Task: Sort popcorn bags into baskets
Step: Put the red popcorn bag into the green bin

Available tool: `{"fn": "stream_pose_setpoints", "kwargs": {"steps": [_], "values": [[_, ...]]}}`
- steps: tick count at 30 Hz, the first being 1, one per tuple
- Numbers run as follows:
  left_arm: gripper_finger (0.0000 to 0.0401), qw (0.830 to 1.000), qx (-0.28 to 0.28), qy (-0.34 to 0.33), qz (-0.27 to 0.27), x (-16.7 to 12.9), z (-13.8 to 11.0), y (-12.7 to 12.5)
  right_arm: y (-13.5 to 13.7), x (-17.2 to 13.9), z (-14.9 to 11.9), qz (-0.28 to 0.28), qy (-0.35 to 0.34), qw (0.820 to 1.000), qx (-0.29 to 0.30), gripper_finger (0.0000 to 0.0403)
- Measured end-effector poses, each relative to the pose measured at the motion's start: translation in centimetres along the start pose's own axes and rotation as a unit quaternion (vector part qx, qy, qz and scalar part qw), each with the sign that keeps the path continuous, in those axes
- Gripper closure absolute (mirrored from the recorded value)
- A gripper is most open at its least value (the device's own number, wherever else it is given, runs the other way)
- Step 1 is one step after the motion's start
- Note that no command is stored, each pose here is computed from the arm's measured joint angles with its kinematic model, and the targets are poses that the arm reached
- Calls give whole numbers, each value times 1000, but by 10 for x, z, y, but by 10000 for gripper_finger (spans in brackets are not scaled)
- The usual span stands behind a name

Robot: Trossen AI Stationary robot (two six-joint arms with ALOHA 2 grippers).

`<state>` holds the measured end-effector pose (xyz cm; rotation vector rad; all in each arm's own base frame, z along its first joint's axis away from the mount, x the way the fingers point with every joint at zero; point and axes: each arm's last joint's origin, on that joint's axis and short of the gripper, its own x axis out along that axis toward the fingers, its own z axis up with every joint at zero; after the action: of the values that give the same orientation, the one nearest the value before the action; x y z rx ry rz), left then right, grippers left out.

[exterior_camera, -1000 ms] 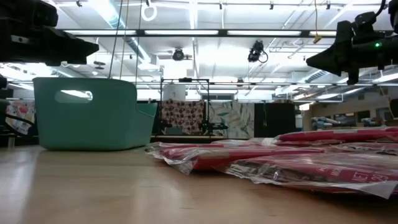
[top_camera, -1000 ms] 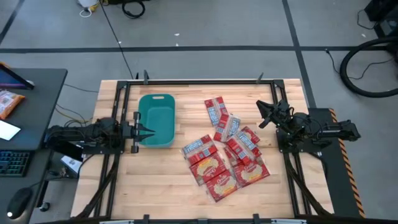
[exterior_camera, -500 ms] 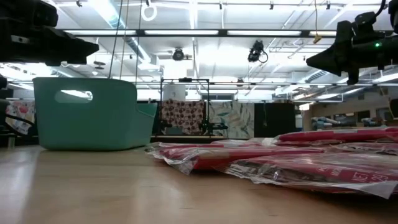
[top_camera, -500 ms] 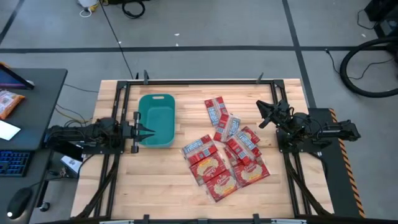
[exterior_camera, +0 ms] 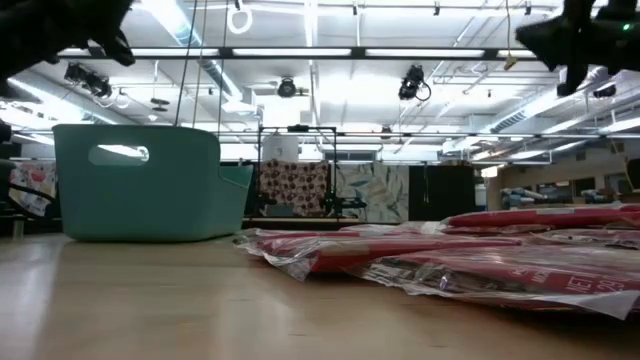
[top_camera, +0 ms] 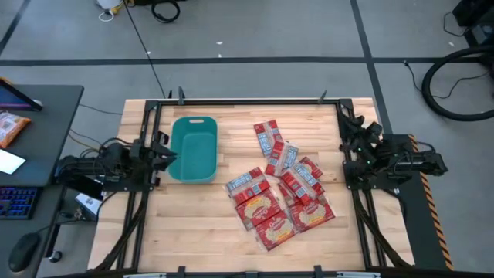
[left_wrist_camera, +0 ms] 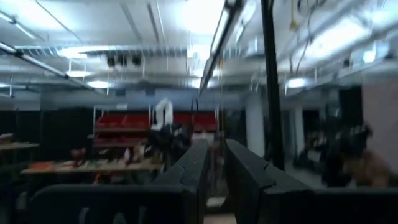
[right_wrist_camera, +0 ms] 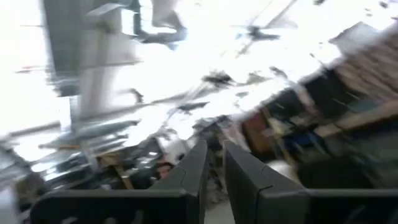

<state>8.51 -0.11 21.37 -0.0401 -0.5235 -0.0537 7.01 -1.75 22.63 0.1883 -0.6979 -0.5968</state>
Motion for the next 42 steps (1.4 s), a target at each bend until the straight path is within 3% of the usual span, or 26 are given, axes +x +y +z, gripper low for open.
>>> {"fn": "stream_pose_setpoints", "kwargs": {"steps": [5, 10, 14, 18, 22, 30, 36, 42], "values": [[342, 995, -82, 5, 49, 3, 3, 3, 6, 1, 1, 82, 5, 997, -8, 347], [342, 991, -100, 47, 69, 18, 12, 4, 12, 5, 7, 147, 23, 989, -10, 347], [342, 988, -83, 87, 95, 36, 18, 5, 16, 14, 10, 106, 66, 992, 10, 348], [342, 986, -38, 130, 97, 53, 14, 6, 23, 24, 5, 107, 116, 987, -10, 351], [342, 982, -68, 144, 101, 64, 5, 7, 28, 31, 2, 110, 134, 985, -6, 351], [342, 974, -98, 204, 5, 89, -9, -3, 44, 45, -3, 183, 189, 965, 0, 351], [342, 959, -56, 274, -41, 116, -16, -22, 59, 60, -12, 184, 256, 949, -25, 351], [342, 939, -1, 328, -101, 121, -36, -41, 73, 71, -30, 189, 304, 933, -43, 351]]}}
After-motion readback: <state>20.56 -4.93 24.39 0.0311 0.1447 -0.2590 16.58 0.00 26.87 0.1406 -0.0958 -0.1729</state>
